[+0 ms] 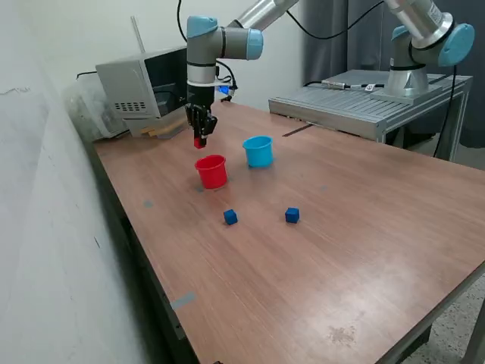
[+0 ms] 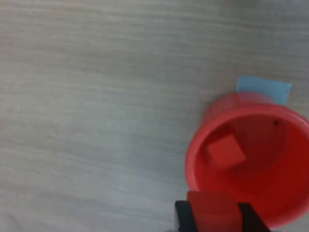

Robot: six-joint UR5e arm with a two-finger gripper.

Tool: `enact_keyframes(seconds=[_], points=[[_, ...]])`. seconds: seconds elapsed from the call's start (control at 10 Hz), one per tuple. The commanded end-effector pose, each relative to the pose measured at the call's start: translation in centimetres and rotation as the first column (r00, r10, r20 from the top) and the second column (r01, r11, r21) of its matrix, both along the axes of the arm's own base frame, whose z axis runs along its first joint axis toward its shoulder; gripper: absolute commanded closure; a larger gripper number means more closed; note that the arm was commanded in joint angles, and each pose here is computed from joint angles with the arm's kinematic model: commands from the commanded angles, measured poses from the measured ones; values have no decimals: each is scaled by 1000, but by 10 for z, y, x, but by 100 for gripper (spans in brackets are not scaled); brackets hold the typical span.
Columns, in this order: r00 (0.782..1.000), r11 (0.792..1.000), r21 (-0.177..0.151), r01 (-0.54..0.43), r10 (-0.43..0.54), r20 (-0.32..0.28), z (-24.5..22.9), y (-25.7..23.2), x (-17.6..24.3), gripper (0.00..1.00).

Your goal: Place red objects in the red bin, and blue objects in the blue bin.

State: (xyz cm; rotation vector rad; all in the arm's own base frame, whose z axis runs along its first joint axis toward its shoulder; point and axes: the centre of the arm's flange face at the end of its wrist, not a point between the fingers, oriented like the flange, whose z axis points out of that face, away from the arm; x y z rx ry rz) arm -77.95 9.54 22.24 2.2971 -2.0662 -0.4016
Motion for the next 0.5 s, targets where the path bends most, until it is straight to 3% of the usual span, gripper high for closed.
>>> enact_keyframes(seconds=[0.0, 0.4], points=[[999, 1000, -9, -11, 11, 30, -14, -8, 8, 100], [999, 999, -11, -30, 30, 30, -13, -21, 7, 100]])
